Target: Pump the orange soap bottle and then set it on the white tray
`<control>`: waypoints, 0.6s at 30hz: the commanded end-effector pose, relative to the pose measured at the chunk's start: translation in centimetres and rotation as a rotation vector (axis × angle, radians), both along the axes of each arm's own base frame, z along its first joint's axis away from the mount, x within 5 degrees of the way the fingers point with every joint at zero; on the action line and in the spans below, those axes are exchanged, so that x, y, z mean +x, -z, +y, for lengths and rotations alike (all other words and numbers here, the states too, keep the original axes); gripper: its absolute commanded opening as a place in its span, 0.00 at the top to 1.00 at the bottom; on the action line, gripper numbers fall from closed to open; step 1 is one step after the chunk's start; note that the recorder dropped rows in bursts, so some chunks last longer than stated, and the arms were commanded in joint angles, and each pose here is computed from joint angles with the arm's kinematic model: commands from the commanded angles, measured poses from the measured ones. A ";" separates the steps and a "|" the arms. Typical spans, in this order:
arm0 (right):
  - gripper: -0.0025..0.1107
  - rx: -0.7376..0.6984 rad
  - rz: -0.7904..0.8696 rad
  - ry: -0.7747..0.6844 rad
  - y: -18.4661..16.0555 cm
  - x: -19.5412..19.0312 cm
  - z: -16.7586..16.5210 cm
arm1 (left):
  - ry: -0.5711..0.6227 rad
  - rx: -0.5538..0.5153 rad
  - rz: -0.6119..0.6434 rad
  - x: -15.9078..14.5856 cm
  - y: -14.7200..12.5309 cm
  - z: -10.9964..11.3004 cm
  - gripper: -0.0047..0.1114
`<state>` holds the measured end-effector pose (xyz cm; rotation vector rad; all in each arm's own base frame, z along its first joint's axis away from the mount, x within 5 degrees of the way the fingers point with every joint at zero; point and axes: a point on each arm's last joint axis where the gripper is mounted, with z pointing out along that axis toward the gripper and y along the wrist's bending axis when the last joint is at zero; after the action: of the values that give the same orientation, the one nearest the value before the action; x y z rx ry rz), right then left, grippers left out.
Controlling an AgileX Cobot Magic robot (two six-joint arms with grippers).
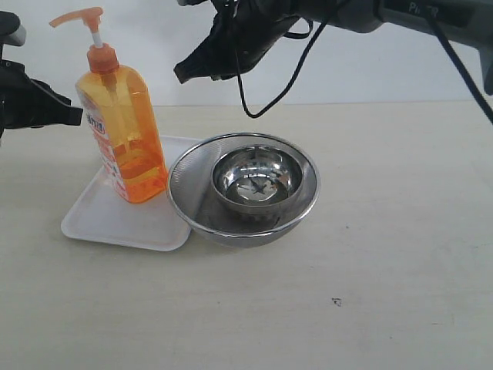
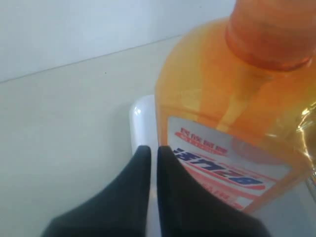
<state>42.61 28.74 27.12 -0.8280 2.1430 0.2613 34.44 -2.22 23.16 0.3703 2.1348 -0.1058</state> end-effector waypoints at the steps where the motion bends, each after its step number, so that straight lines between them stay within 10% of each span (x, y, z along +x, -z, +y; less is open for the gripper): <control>1: 0.98 -0.022 -0.045 -0.044 -1.0 -0.8 0.8 | 0.031 -0.001 -0.016 0.1 -0.2 -0.1 0.92; 18: 0.98 -0.071 -0.165 -0.070 1.6 -0.3 3.1 | 0.051 -0.068 -0.061 0.2 -0.7 -0.6 0.92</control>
<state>42.13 31.82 25.01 -0.9497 2.0161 0.1393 34.58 -2.91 23.69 0.3852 2.0652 -0.1927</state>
